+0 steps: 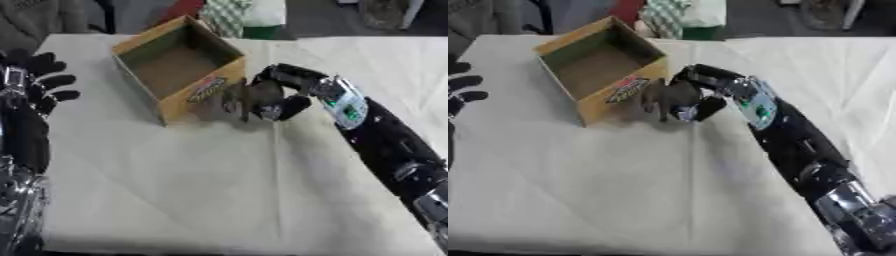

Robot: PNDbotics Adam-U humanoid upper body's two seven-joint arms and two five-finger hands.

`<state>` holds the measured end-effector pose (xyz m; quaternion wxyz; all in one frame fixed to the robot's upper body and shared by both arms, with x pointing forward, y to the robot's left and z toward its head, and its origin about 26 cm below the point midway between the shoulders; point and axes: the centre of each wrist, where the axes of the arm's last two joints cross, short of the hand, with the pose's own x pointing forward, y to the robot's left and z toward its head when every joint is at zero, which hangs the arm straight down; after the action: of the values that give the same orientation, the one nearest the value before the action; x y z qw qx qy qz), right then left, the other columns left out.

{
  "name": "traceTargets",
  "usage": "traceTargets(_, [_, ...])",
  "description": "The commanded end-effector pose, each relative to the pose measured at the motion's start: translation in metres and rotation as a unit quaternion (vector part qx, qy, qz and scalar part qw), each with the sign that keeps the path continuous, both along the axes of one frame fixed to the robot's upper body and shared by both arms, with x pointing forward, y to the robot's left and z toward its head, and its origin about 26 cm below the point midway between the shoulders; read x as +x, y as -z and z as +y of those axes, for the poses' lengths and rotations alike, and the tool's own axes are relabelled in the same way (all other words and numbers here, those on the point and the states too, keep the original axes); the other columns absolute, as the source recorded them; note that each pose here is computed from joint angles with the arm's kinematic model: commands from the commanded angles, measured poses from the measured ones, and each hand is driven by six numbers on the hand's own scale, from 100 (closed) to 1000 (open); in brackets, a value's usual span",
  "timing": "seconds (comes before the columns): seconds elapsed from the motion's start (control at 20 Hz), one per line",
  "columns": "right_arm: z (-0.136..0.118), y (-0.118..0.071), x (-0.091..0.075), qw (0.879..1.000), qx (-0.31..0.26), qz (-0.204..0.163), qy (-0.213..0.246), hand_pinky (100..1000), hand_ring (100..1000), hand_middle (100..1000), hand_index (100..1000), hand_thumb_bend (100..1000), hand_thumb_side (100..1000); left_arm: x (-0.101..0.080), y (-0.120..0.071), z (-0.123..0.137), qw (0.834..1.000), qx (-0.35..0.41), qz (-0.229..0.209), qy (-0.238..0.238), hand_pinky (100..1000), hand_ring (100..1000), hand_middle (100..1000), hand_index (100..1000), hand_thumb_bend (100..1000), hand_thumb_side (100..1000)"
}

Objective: Pick up objects on the table and place them in the box.

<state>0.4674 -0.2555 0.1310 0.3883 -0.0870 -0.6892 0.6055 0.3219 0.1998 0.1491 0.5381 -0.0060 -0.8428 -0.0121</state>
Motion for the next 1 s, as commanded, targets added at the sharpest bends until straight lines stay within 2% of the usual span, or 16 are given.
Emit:
traceTargets(0.05, [-0.007, -0.030, 0.001, 0.999, 0.010, -0.030, 0.000, 555, 508, 411, 499, 100, 252, -0.001, -0.009, 0.001, 1.000, 0.002, -0.017, 0.002, 635, 674, 662, 767, 214, 863])
traceTargets(0.15, [-0.008, -0.039, 0.000, 0.999, 0.015, -0.037, -0.001, 556, 508, 411, 500, 100, 248, -0.001, -0.009, 0.001, 1.000, 0.002, -0.018, 0.003, 635, 674, 662, 767, 214, 863])
traceTargets(0.2, [-0.009, -0.044, 0.000, 0.999, 0.017, -0.042, 0.000, 558, 510, 414, 501, 100, 305, -0.001, -0.009, 0.001, 1.000, 0.002, -0.018, 0.003, 635, 674, 662, 767, 215, 862])
traceTargets(0.25, [-0.010, -0.049, 0.000, 0.999, 0.020, -0.046, 0.000, 559, 510, 413, 501, 100, 238, -0.001, -0.009, 0.001, 1.000, 0.002, -0.018, 0.004, 635, 674, 662, 767, 215, 862])
traceTargets(0.6, [-0.021, -0.086, 0.001, 0.995, 0.040, -0.086, 0.020, 566, 517, 421, 508, 105, 216, -0.001, -0.013, -0.003, 1.000, 0.008, -0.023, 0.019, 635, 675, 663, 767, 214, 862])
traceTargets(1.0, [-0.039, -0.106, 0.005, 0.991, 0.051, -0.112, 0.061, 574, 527, 441, 528, 106, 215, -0.001, -0.024, -0.016, 0.998, 0.008, -0.040, 0.052, 636, 676, 663, 767, 218, 858])
